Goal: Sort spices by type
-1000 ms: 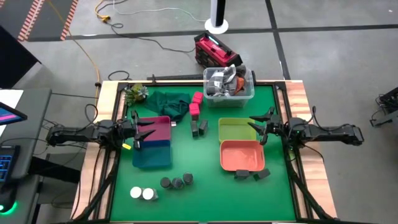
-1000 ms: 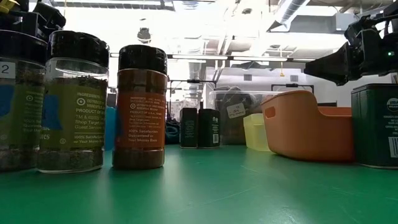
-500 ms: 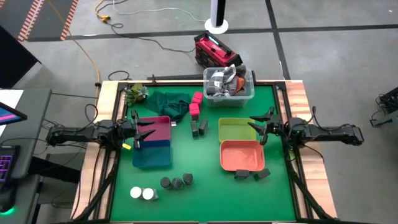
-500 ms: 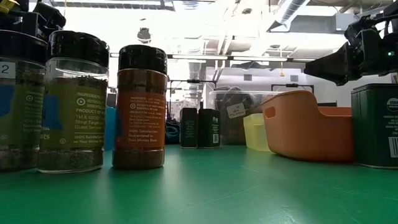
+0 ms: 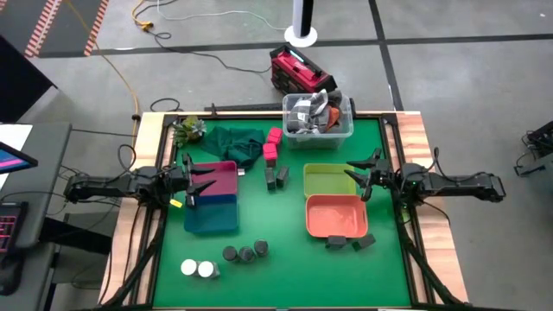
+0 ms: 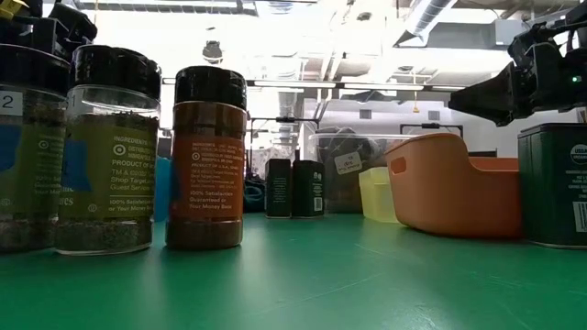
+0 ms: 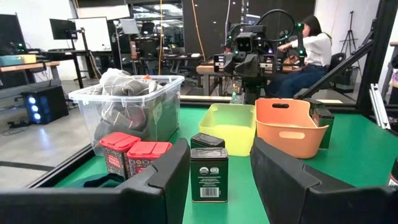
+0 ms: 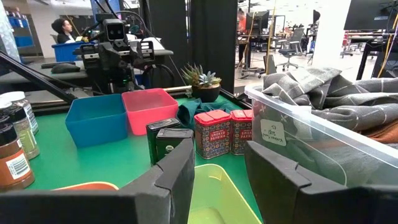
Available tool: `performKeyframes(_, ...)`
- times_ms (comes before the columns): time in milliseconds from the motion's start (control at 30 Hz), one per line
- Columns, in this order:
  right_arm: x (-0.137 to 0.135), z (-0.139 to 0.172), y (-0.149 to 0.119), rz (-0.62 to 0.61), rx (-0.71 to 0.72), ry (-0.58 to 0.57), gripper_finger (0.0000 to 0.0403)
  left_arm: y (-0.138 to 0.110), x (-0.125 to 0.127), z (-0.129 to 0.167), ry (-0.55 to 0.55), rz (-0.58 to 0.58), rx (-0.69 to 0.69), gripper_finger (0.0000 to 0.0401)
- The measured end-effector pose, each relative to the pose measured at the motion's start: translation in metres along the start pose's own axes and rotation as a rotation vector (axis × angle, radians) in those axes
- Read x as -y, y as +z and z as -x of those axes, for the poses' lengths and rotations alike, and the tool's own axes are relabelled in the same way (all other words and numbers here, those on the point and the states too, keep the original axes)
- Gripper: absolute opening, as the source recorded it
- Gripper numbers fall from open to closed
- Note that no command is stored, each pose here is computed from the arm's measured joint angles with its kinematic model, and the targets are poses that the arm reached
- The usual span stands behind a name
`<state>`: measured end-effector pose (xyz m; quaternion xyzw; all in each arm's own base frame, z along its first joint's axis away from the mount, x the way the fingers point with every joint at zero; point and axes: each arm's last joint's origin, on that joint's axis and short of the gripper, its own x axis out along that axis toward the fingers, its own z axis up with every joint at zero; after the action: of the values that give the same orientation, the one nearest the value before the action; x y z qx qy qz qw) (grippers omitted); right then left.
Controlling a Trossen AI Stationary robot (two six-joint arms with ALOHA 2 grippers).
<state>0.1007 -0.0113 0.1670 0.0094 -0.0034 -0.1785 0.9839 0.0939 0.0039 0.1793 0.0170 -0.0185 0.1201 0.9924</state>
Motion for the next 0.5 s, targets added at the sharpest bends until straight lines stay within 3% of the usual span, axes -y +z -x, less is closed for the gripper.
performKeyframes(233, 0.0000, 0.0000, 0.0000, 0.000, 0.000, 0.001, 0.0172, 0.0004, 0.0000, 0.0000, 0.000, 0.007, 0.005, 0.0160)
performKeyframes(400, 0.0000, 0.0000, 0.0000, 0.000, 0.000, 0.000, 0.0173, 0.0025, 0.0000, -0.0001, -0.003, 0.243, 0.031, 0.0160)
performKeyframes(500, 0.0000, 0.0000, 0.0000, 0.000, 0.000, 0.000, 0.0172, 0.0026, -0.0001, -0.0001, -0.004, 0.304, 0.031, 0.0160)
